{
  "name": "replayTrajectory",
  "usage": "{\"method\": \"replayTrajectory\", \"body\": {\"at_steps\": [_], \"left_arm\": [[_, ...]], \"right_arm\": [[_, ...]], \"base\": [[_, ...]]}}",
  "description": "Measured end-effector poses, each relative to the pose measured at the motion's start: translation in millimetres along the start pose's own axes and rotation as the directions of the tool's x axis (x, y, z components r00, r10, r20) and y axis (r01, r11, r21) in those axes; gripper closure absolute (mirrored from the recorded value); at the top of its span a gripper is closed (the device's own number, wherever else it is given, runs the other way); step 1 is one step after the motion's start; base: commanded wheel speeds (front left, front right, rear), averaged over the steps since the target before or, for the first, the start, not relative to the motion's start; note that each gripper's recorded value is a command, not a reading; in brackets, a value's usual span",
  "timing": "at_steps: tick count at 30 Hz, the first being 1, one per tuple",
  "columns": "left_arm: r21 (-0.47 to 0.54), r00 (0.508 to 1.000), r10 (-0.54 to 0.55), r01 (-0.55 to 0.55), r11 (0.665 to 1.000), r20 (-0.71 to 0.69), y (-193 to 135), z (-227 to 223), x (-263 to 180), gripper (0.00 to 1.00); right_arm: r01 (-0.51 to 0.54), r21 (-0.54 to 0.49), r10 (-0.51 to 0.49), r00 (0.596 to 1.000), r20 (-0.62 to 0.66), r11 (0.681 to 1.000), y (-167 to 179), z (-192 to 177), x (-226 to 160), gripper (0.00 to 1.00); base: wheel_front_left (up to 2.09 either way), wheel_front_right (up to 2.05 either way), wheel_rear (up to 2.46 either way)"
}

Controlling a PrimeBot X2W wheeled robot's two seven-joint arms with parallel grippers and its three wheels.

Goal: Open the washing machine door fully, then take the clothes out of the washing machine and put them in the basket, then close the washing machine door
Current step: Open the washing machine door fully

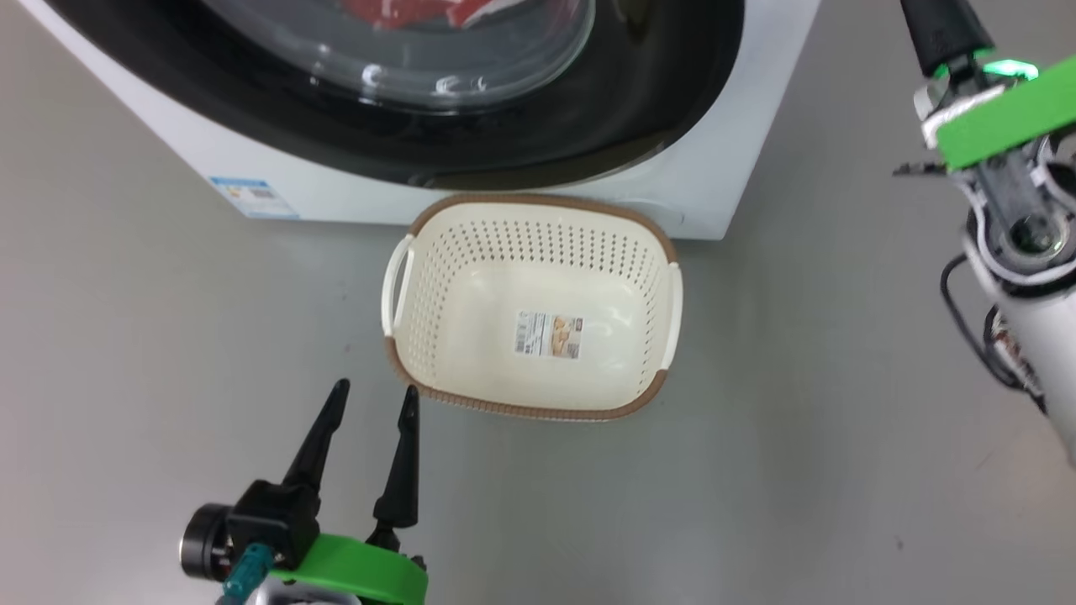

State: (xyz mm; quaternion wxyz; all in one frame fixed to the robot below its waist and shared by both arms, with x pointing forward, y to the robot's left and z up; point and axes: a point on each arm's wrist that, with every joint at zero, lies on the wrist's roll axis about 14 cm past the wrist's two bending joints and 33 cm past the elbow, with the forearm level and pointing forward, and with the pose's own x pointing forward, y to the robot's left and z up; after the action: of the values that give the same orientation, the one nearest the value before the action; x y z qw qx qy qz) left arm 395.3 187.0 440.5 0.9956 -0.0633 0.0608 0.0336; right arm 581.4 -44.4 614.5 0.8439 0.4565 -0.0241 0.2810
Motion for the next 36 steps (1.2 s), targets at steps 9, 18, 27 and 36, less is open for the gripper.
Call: {"method": "replayTrajectory", "body": {"at_steps": [9,18,27,36], "left_arm": [[-0.019,0.999,0.011,-0.012,1.0,-0.041,1.7,-14.3,15.2,0.0],[-0.017,0.996,0.044,-0.045,0.999,-0.072,12.2,-25.2,22.1,0.0],[-0.03,0.993,0.068,-0.071,0.997,-0.096,17.5,-32.6,21.0,0.0],[-0.036,0.994,0.082,-0.085,0.996,-0.075,20.5,-24.5,22.5,0.0]], "right_arm": [[-0.019,0.265,0.084,0.967,-0.239,0.964,-9.9,-30.2,34.9,1.0],[0.039,0.402,0.131,0.913,-0.386,0.915,-34.9,-54.2,55.0,1.0],[0.035,0.482,0.205,0.876,-0.436,0.876,-31.3,-70.4,75.6,1.0],[0.029,0.465,0.229,0.843,-0.487,0.885,-23.5,-81.7,77.2,1.0]], "base": [[0.0,0.0,0.0],[0.0,0.0,0.0],[0.0,0.0,0.0],[0.0,0.0,0.0]]}}
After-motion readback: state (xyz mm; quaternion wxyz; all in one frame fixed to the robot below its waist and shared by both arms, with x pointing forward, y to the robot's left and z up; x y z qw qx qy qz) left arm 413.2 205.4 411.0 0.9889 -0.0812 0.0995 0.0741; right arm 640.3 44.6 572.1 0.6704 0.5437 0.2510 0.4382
